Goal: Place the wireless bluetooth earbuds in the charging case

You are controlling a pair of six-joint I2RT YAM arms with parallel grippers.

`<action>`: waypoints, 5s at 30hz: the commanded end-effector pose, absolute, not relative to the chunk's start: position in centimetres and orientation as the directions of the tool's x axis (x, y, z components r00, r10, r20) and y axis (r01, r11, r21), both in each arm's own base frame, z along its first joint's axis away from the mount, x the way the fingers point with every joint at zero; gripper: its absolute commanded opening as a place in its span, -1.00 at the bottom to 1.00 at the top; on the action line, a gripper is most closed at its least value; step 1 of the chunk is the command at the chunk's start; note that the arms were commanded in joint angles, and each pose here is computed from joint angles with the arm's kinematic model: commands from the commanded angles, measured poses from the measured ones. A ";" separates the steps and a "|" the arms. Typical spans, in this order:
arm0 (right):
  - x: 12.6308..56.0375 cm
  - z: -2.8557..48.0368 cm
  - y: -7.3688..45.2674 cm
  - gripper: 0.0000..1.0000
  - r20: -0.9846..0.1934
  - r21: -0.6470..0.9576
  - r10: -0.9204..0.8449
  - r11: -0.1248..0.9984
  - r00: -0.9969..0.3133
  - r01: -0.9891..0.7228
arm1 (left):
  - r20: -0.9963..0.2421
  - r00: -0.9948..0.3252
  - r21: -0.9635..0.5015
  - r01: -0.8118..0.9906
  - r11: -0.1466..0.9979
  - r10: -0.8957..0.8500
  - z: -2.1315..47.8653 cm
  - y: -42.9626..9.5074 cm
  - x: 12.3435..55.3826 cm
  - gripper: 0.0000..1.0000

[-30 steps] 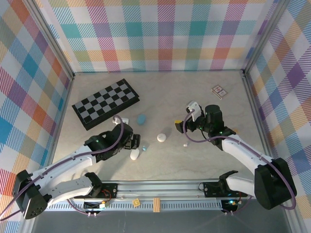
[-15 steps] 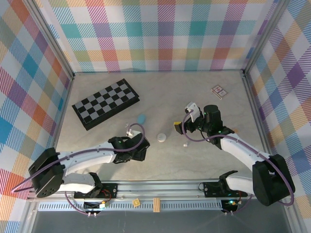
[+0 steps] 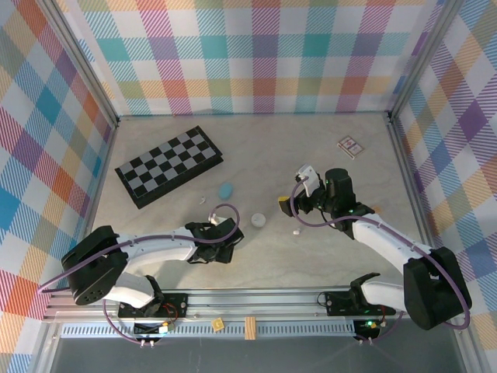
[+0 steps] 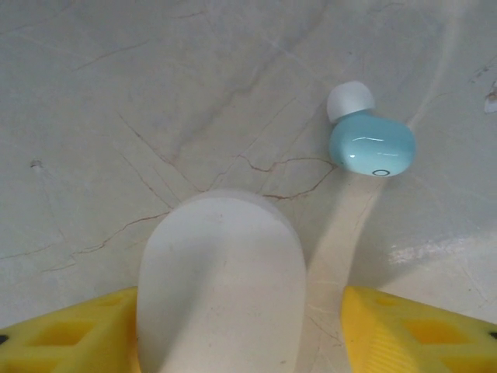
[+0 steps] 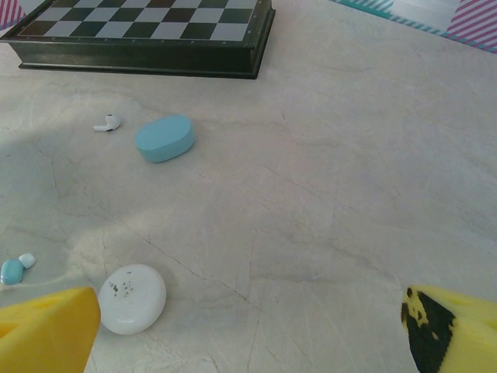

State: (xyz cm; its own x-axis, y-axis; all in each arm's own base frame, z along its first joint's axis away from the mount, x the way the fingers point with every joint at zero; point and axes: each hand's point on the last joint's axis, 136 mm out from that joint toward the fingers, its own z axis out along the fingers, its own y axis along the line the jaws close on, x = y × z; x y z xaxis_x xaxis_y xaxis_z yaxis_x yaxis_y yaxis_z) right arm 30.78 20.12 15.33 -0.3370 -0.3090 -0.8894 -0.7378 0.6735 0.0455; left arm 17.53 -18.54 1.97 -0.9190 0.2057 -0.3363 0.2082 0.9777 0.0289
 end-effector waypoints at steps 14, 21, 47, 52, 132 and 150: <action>30.8 16.1 20.0 0.98 -0.900 0.073 -0.263 0.695 -0.347 -0.715 | -0.363 -0.907 0.042 0.211 0.977 0.212 3.1 -17.7 17.3 -0.30; 30.4 17.8 18.8 0.98 -0.835 0.311 -0.052 0.776 -0.547 -0.548 | -0.476 -0.842 -0.024 0.302 0.953 0.255 6.6 -19.5 18.5 -0.26; 22.6 19.0 25.4 0.61 -0.166 0.908 -0.043 0.383 -0.985 -0.170 | -0.817 -0.353 -0.048 0.829 0.557 0.455 17.7 -31.3 20.0 -0.24; 22.0 19.5 26.5 0.40 -0.158 0.923 -0.087 0.341 -0.984 -0.179 | -0.823 -0.338 -0.047 0.842 0.537 0.458 18.0 -32.0 20.0 -0.24; 26.3 32.5 24.3 -0.83 -0.087 0.996 0.177 0.005 -0.980 -0.087 | -0.940 0.186 0.044 0.898 0.438 -0.287 30.6 -33.8 25.0 0.26; 26.0 32.3 24.2 -0.84 -0.098 0.995 0.175 0.020 -0.980 -0.096 | -0.931 0.196 0.049 0.903 0.427 -0.307 31.8 -34.5 25.6 -0.01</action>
